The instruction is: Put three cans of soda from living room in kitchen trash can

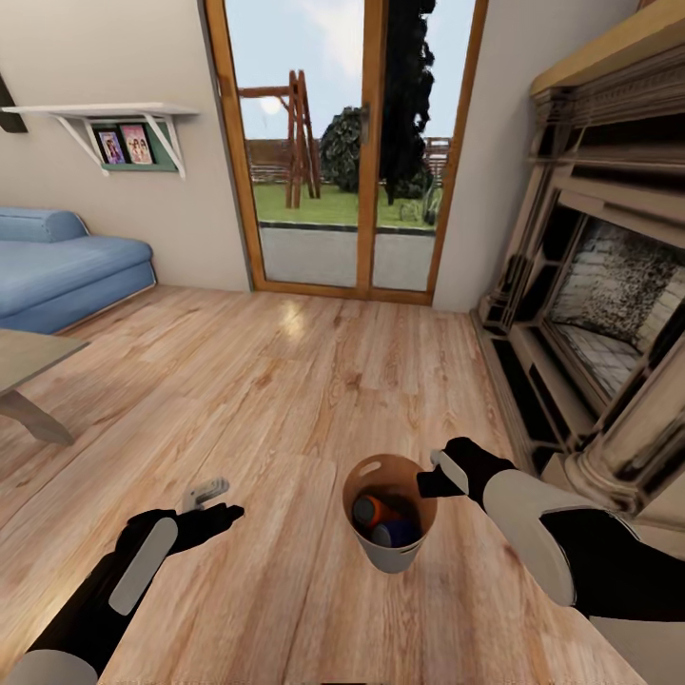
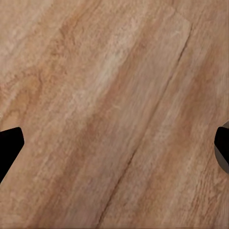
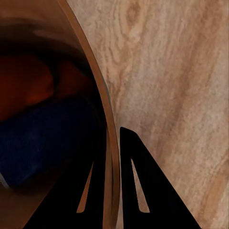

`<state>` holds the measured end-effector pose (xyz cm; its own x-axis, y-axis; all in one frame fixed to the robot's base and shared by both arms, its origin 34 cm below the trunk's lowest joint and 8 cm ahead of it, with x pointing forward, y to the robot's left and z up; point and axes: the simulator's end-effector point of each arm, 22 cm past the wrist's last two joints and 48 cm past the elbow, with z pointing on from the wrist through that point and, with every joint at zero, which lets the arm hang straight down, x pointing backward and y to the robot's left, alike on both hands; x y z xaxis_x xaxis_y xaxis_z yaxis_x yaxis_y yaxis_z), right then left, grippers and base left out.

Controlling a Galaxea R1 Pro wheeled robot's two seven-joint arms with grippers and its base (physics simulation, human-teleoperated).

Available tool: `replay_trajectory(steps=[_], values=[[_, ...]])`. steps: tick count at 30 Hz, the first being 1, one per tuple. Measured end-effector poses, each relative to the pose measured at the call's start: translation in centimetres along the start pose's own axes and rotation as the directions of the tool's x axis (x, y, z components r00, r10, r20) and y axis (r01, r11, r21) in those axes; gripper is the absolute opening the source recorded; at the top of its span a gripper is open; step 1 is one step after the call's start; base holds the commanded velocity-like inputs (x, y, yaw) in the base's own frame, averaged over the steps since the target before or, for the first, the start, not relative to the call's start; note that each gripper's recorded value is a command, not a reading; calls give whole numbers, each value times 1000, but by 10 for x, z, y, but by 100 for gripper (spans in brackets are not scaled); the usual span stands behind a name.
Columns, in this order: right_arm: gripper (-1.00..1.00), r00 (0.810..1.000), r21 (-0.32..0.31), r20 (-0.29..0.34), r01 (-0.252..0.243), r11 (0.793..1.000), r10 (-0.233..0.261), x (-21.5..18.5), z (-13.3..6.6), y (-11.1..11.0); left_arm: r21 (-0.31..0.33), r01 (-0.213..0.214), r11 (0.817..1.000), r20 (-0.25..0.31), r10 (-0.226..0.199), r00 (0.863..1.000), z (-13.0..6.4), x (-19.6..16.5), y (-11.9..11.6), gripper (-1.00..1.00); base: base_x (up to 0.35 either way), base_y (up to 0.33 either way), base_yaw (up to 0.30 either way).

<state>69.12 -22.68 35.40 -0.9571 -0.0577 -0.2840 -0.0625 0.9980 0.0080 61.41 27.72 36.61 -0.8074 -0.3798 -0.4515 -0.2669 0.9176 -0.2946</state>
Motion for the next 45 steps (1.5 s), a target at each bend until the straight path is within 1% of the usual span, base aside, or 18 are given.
replay_trajectory(steps=[14, 17, 23, 24, 29, 31, 41, 45], values=[[-100, 998, -4, -57, -2, 1000, 2, 20, 32, 0, -19, 5, 1000, -49, -6, 999, 21, 20, 10, 100, 0, 0, 0], [-100, 998, -1, -56, 1, 1000, -1, 19, 32, 0, -18, 5, 1000, -48, -6, 999, 21, 20, 10, 100, 0, 0, 0], [-100, 997, -7, -79, -3, 1000, 2, 28, 45, 1, -26, 7, 1000, -69, -9, 998, 30, 29, 15, 100, 0, 0, 0], [-100, 997, -6, -80, -1, 1000, 0, 29, 47, 1, -27, 7, 1000, -73, -9, 997, 32, 30, 15, 100, 0, 0, 0], [-100, 999, -7, -38, -1, 1000, 1, 23, 60, 0, -35, 9, 999, -91, -12, 996, 39, 39, 20, 100, 0, 0, 0], [-100, 1000, -8, -23, 0, 1000, 0, 22, 61, 1, -34, 9, 999, -91, -12, 996, 39, 39, 20, 100, 0, 0, 0], [-100, 1000, -8, -15, -2, 1000, 2, 22, 62, 1, -34, 9, 999, -92, -12, 996, 39, 39, 20, 100, 0, 0, 0], [-100, 999, -9, -32, -2, 1000, 2, 28, 71, 0, -42, 10, 999, -107, -14, 994, 45, 46, 23, 100, 0, 0, 0]])
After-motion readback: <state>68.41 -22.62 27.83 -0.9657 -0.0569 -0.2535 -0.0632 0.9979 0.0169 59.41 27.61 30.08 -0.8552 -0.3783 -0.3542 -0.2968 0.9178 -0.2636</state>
